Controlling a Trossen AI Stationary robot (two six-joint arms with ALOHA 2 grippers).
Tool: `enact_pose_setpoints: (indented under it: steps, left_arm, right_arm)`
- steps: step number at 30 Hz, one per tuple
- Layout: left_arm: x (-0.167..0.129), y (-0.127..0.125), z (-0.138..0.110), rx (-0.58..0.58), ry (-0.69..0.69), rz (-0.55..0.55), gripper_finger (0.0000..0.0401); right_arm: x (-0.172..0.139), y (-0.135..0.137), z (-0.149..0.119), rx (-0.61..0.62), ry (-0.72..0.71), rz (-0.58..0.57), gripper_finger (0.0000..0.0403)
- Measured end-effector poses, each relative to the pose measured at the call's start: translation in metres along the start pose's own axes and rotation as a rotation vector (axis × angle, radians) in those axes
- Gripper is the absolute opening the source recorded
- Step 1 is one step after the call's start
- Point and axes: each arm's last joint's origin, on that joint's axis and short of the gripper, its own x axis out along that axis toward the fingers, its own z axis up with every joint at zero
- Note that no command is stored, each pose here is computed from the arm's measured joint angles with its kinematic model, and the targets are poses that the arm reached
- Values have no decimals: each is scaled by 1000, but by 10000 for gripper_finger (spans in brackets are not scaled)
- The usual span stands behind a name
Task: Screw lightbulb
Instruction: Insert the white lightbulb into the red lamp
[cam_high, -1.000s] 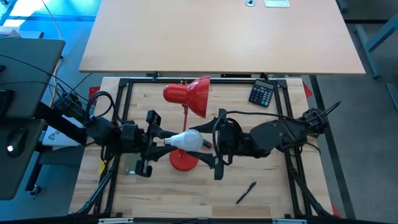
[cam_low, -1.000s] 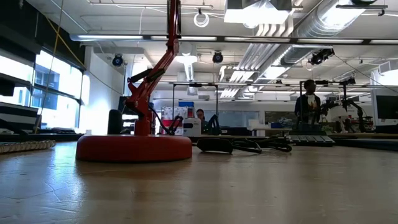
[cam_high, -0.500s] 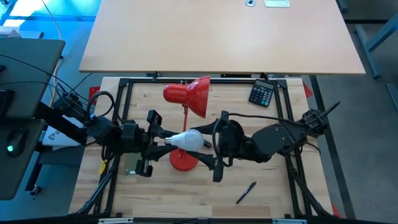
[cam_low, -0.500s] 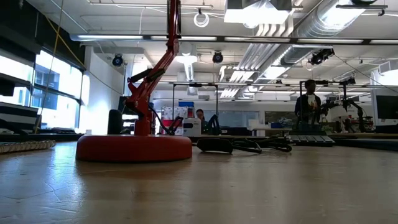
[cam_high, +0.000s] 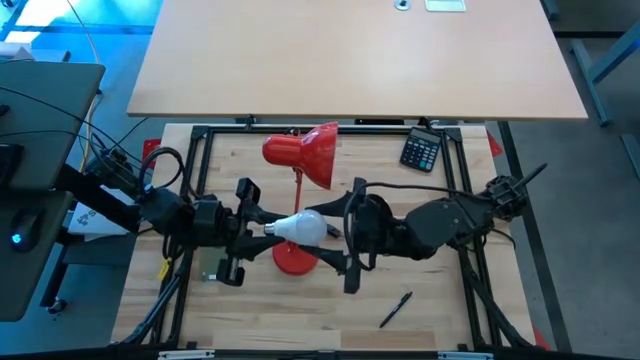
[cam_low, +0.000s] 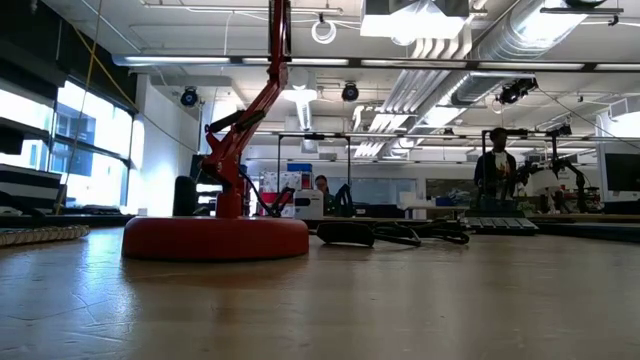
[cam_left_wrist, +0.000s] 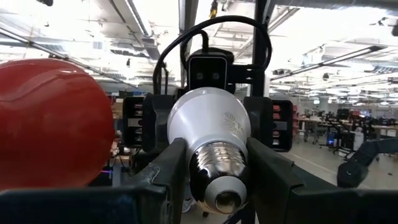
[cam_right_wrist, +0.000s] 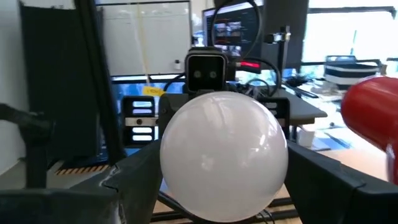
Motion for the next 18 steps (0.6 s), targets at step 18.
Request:
enact_pose_setpoints:
  steps: [18]
  left_arm:
    - [0,-1,-4,4,36,-52,122]
  right_arm:
    - [-6,9,-3,14,29,33,392]
